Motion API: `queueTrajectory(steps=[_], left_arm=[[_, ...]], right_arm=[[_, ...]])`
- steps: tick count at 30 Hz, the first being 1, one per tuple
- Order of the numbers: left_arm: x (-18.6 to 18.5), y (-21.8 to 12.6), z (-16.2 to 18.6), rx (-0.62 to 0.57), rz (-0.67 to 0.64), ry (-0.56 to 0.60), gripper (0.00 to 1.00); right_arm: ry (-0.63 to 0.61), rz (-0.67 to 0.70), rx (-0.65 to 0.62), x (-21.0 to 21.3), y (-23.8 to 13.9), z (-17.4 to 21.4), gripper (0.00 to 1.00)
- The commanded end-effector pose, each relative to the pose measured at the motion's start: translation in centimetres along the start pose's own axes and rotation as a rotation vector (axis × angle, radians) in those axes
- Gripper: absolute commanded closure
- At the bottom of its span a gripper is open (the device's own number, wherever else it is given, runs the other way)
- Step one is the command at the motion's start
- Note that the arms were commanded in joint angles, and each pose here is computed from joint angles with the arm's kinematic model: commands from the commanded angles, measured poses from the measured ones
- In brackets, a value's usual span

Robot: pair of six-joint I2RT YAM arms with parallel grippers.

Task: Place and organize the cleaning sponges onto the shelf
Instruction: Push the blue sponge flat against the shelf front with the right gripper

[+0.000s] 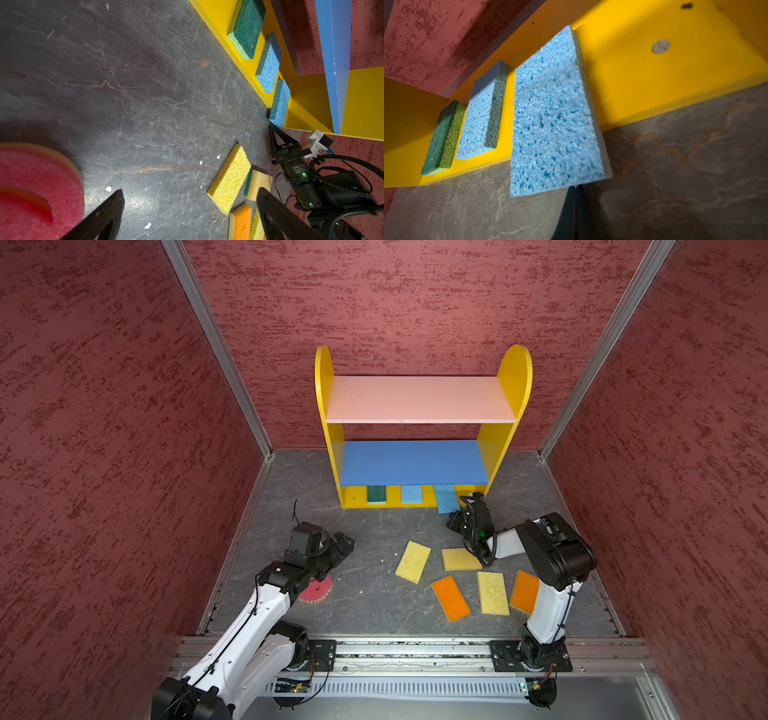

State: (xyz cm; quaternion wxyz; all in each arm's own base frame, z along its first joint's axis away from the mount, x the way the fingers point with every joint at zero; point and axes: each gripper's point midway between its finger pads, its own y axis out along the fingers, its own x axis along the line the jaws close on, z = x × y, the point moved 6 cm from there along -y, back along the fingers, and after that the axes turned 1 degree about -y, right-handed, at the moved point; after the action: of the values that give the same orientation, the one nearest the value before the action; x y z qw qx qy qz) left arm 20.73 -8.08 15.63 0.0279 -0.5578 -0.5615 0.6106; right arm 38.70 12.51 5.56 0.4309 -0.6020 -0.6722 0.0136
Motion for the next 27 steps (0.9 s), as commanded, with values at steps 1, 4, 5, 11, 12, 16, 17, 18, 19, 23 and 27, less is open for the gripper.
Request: queueTrajectory(steps=[1,4,5,11,12,16,17,18,19,23,27], left_arm=[[-0.5,0.0,-0.3,-0.01,0.022,0.0,0.01],[-0.4,0.1,-0.4,-0.009,0.021,0.0,0.01],[-0.4,0.1,-0.4,-0.009,0.02,0.0,0.01],[-0.3,0.3,-0.3,-0.007,0.02,-0.005,0.01],[-0.3,0.3,-0.3,-0.007,0.019,-0.006,0.01],[-0.4,0.4,-0.3,-0.005,0.021,-0.008,0.01],[-0.5,0.5,-0.4,-0.004,0.022,-0.009,0.01],[-0.4,0.5,-0.4,-0.004,0.022,-0.011,0.01],[-0.5,0.5,-0.4,-0.002,0.023,-0.011,0.01],[-0.7,0.7,-0.4,0.004,0.024,-0.01,0.01],[-0.8,0.8,-0.3,0.009,0.024,-0.007,0.01]], right_arm=[[0.014,0.033,-0.029,-0.4,0.1,-1.0,1.0],[0.022,0.011,-0.025,0.0,0.3,-1.2,1.0],[0.028,-0.003,-0.026,0.2,0.4,-1.3,1.0],[0.061,-0.055,-0.008,0.8,0.9,-1.1,1.0],[0.064,-0.063,-0.004,0.9,0.9,-1.0,1.0],[0.072,-0.088,0.006,1.6,1.1,-0.6,1.0],[0.069,-0.093,0.009,1.8,1.1,-0.4,1.0],[0.064,-0.101,0.013,2.2,1.1,-0.3,1.0],[0.057,-0.104,0.016,2.4,1.1,-0.1,1.0],[0.055,-0.107,0.02,2.8,1.4,0.1,1.0],[0.073,-0.098,0.01,2.6,1.9,-0.2,1.0]])
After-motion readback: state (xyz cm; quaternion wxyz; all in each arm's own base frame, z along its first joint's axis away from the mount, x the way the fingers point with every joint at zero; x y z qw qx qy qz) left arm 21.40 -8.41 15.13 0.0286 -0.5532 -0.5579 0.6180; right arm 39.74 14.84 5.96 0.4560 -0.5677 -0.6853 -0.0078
